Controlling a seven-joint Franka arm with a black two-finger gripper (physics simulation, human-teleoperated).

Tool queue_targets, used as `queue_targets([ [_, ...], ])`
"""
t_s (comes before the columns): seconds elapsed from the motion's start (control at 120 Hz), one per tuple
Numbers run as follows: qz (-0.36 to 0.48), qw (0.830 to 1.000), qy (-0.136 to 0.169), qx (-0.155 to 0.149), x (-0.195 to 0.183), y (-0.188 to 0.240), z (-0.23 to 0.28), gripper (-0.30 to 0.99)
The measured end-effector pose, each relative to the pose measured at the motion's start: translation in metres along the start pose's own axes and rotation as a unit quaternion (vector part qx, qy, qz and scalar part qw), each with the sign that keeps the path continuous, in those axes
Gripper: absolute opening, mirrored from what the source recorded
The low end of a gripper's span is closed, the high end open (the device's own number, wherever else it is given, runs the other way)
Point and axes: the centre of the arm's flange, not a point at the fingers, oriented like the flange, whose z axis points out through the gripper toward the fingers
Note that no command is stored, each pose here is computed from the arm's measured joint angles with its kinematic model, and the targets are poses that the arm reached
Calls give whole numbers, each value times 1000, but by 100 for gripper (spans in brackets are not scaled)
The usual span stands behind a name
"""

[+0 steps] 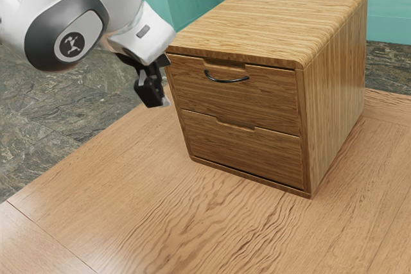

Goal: Pull the drawer handle with one arm to open the drawer

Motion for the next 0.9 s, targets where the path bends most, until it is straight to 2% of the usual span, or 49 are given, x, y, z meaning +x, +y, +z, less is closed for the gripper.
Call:
queue_targets([
  [0.192,73,997,24,19,8,-6,8,48],
  [0.333,114,992,44,23,23,-7,20,39],
  [0.9,178,981,73,28,45,-27,52,33],
])
